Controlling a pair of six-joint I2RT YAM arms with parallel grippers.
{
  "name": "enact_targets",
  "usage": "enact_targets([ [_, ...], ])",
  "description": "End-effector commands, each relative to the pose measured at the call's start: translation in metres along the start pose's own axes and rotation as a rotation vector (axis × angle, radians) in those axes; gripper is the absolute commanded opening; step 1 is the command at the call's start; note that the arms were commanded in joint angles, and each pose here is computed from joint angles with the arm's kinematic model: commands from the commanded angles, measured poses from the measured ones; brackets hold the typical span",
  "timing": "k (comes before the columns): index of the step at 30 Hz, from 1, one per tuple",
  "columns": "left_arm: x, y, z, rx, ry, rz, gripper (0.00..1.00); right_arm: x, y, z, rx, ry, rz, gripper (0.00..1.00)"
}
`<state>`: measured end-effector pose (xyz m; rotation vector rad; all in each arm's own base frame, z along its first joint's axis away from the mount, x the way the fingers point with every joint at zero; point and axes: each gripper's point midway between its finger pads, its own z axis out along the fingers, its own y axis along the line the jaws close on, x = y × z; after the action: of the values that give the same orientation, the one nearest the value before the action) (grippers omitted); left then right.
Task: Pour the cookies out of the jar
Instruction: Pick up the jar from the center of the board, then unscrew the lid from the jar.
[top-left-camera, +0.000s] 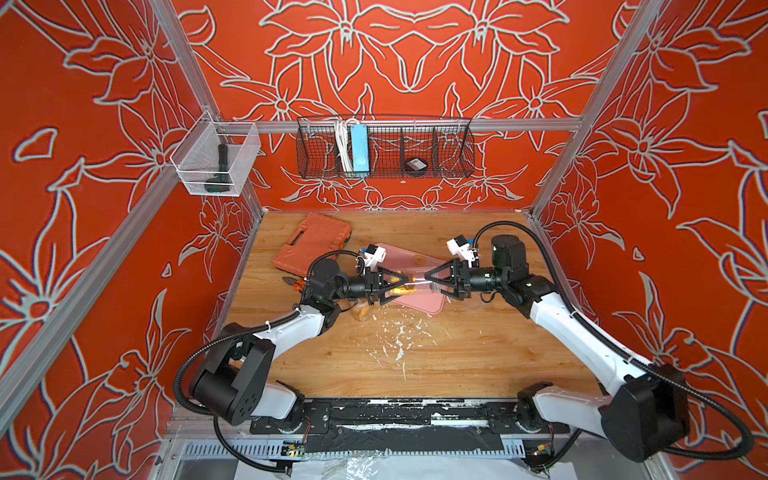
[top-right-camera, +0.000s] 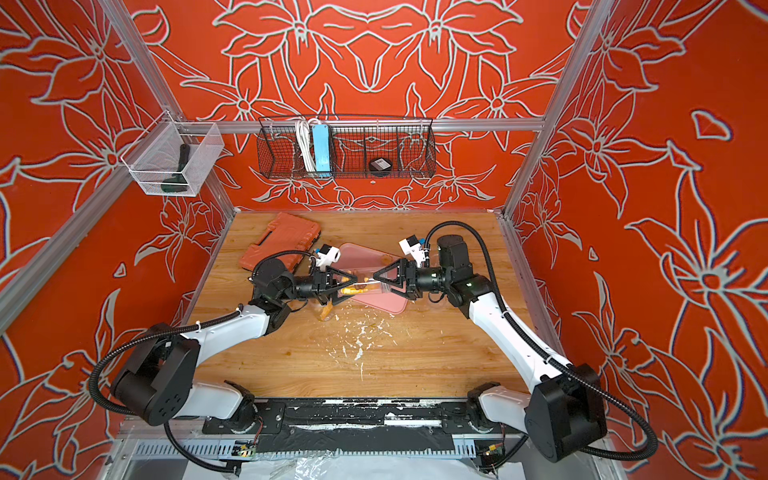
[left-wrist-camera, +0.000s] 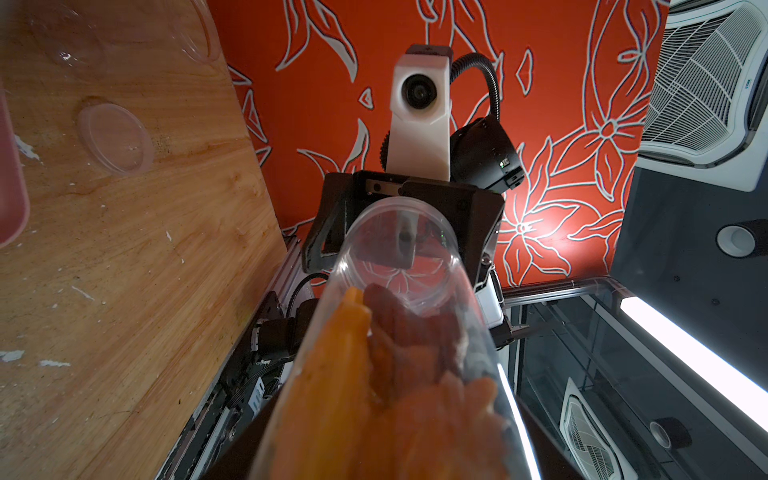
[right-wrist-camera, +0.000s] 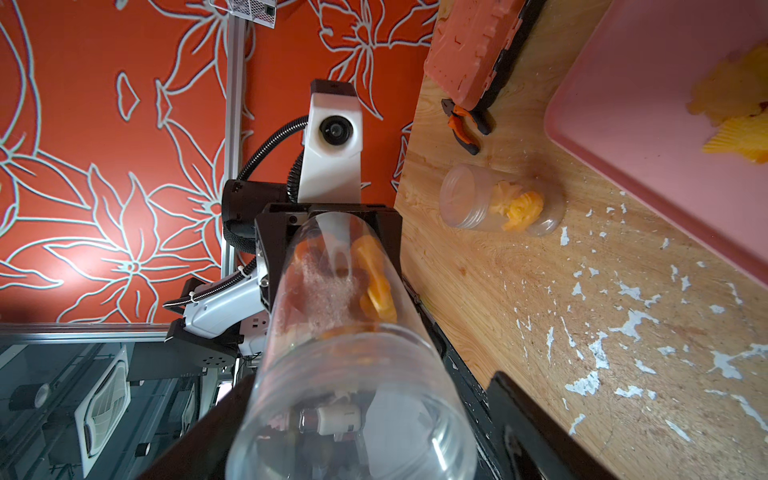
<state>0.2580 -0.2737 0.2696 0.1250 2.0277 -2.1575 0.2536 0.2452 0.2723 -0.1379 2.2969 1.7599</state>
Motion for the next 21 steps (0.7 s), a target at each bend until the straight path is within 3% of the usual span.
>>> enact_targets([
  [1, 0.005, -0.017, -0.003, 0.038, 0.024, 0.073, 0.64, 0.008, 0.005, -0.006, -0.011, 0.022, -0.015, 0.87],
  [12, 0.006, -0.018, -0.004, 0.038, 0.024, 0.076, 0.64, 0.007, 0.01, -0.012, -0.027, 0.011, -0.027, 0.81],
  [21, 0.006, -0.018, -0.004, 0.036, 0.023, 0.079, 0.64, 0.006, 0.017, -0.013, -0.063, 0.006, -0.04, 0.69],
])
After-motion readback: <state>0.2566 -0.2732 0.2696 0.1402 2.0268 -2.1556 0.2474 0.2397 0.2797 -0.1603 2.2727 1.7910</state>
